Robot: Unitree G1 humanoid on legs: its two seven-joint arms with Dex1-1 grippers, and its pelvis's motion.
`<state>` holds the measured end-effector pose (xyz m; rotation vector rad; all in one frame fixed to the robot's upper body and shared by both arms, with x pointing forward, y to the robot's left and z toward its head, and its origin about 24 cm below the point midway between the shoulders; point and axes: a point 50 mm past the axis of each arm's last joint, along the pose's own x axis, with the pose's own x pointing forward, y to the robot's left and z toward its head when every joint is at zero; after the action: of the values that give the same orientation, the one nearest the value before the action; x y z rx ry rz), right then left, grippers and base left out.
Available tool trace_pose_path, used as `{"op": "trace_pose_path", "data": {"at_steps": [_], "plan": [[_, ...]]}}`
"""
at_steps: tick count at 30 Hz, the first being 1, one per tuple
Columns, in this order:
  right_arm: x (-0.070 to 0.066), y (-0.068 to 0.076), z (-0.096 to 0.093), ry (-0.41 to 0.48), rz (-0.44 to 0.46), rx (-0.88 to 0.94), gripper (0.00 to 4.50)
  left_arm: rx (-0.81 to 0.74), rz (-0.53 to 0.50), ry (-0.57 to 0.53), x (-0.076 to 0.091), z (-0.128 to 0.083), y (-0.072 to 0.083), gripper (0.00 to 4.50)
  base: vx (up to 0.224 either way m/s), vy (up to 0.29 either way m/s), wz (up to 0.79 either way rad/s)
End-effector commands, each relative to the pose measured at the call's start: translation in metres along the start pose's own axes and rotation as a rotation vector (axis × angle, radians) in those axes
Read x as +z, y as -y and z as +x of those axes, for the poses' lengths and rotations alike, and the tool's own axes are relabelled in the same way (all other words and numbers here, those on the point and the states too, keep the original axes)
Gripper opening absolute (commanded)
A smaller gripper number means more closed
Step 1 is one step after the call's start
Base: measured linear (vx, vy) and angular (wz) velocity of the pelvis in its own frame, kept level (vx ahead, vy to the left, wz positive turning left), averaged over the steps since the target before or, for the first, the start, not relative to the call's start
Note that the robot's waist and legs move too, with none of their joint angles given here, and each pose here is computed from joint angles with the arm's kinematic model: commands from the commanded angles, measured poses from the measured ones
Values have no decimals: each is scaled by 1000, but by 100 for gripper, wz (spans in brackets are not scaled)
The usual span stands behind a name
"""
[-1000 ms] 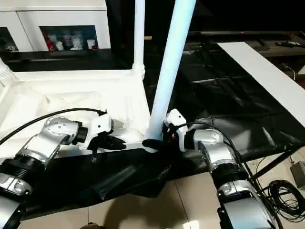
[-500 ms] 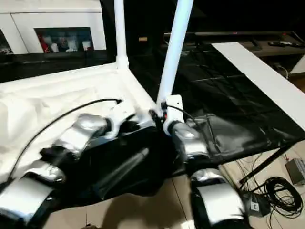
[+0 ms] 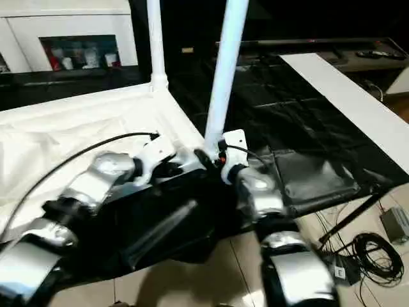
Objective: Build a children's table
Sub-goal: Rotate leg to tighten
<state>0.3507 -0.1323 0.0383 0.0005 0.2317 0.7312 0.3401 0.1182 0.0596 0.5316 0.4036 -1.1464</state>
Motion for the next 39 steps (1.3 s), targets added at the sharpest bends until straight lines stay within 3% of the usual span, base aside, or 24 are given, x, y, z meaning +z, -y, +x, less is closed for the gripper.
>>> {"op": "trace_pose_path", "data": {"at_steps": [1, 4, 8, 14, 18, 27, 29, 33, 35, 39], "plan": [[-1, 2, -14, -46, -48, 153, 391, -194, 36, 3, -10, 0, 21, 0, 0, 0, 0], [-3, 2, -31, -105, -94, 323, 391, -263, 50, -11, -14, -9, 24, 0, 0, 0, 0], [-6, 0, -37, -156, -138, 397, 391, -274, 54, -1, -13, -12, 24, 0, 0, 0, 0], [0, -2, -31, -121, -136, 404, 391, -269, 60, 17, -10, -13, 22, 0, 0, 0, 0], [5, -8, -29, -87, -127, 447, 357, -278, 60, 24, -10, -15, 23, 0, 0, 0, 0], [-2, -10, -31, -109, -115, 467, 279, -296, 54, 11, -13, -15, 26, 0, 0, 0, 0], [-4, -9, -31, -114, -99, 437, 273, -298, 51, 4, -14, -15, 27, 0, 0, 0, 0], [-10, 1, -22, -119, -77, 207, 272, -202, 3, -25, -16, -8, 20, 0, 0, 0, 0], [-15, 5, -16, -119, -54, 55, 272, -98, -45, -33, -14, -1, 13, 0, 0, 0, 0], [-26, 10, -1, -155, 93, -374, 270, 148, -177, -30, -3, 20, -3, 0, 0, 0, 0]]}}
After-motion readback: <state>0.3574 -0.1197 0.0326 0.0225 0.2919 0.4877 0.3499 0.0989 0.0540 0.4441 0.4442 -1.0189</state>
